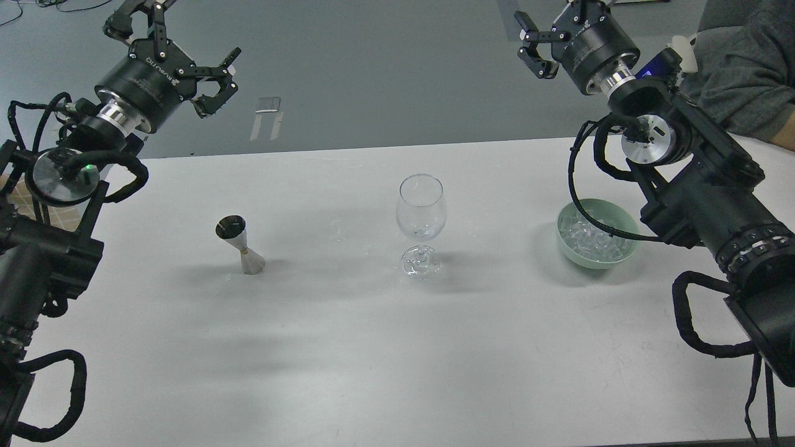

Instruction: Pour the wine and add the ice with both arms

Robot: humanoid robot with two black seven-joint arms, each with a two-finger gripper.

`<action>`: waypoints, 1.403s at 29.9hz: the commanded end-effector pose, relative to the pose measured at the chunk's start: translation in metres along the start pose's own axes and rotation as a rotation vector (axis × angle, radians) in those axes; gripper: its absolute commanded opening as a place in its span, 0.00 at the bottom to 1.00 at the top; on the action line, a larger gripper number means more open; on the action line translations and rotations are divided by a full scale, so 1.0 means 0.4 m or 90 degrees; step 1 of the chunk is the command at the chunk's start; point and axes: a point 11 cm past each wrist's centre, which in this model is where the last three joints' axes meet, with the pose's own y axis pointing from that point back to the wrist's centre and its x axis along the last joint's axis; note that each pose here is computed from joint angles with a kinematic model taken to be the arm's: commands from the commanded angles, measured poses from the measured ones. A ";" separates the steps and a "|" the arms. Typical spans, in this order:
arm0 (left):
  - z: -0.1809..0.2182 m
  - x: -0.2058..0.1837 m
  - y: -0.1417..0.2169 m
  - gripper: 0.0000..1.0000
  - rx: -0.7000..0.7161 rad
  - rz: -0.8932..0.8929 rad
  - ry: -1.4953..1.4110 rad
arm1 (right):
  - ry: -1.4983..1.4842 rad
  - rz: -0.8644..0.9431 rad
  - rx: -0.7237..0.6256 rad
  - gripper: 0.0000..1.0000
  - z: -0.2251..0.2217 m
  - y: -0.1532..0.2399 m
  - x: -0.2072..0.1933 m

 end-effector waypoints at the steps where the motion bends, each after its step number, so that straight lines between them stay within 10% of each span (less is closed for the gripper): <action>1: 0.022 0.006 0.069 0.93 -0.006 -0.001 -0.001 | 0.001 0.002 -0.003 1.00 0.005 0.002 0.003; 14: 0.011 0.043 0.378 0.89 -0.010 0.056 0.053 | 0.008 0.000 -0.010 1.00 0.010 0.003 0.001; 24: -0.218 0.052 0.595 0.88 0.003 0.145 0.196 | 0.019 0.018 -0.019 1.00 0.019 0.003 0.007; 42: -0.480 0.060 0.606 0.89 -0.005 0.223 0.380 | 0.027 0.015 -0.029 1.00 0.028 0.005 0.005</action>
